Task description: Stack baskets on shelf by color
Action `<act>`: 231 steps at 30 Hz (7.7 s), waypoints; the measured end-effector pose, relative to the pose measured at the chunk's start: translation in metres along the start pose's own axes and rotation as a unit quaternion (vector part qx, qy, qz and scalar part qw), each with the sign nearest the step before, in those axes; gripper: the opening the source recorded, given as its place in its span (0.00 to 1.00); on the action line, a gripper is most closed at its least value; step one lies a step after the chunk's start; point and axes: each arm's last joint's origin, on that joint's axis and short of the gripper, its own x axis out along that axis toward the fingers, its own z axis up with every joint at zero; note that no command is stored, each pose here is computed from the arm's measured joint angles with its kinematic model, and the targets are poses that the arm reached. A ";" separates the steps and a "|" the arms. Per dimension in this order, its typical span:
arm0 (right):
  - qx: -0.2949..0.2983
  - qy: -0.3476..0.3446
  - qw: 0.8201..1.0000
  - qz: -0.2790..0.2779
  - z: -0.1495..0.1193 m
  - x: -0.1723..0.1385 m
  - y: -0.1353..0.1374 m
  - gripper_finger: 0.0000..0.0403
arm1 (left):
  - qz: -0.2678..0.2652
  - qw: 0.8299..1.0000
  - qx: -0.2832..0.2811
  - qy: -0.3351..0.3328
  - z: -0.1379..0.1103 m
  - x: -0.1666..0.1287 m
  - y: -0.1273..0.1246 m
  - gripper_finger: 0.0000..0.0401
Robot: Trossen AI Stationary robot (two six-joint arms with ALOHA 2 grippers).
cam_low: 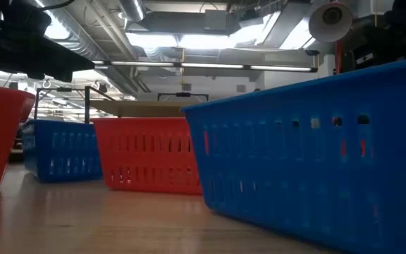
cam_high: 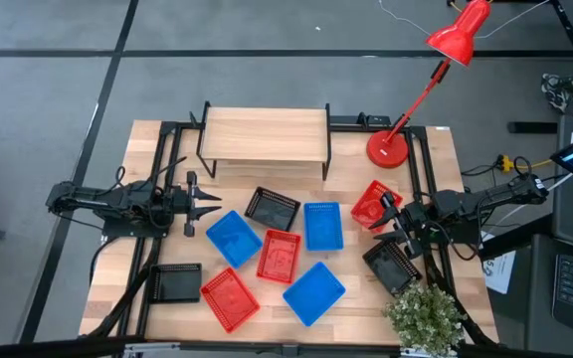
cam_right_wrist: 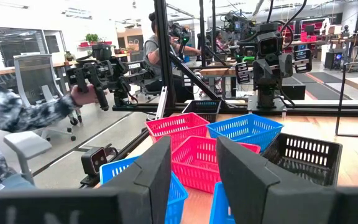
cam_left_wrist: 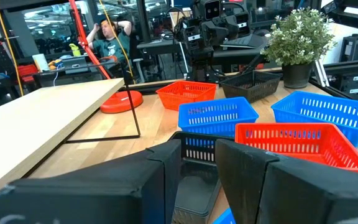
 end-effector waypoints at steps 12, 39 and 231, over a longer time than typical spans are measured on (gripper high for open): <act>-0.004 -0.023 1.000 0.002 0.004 0.000 0.000 0.32 | -0.016 0.988 -0.141 -0.064 0.013 -0.001 0.001 0.23; 0.146 0.275 0.913 -0.262 0.104 0.060 -0.005 0.33 | 0.031 0.970 -0.117 -0.211 0.040 -0.009 0.009 0.23; 0.088 0.605 0.759 -0.222 0.165 0.128 -0.036 0.22 | -0.047 0.827 -0.332 0.451 0.055 0.156 -0.104 0.23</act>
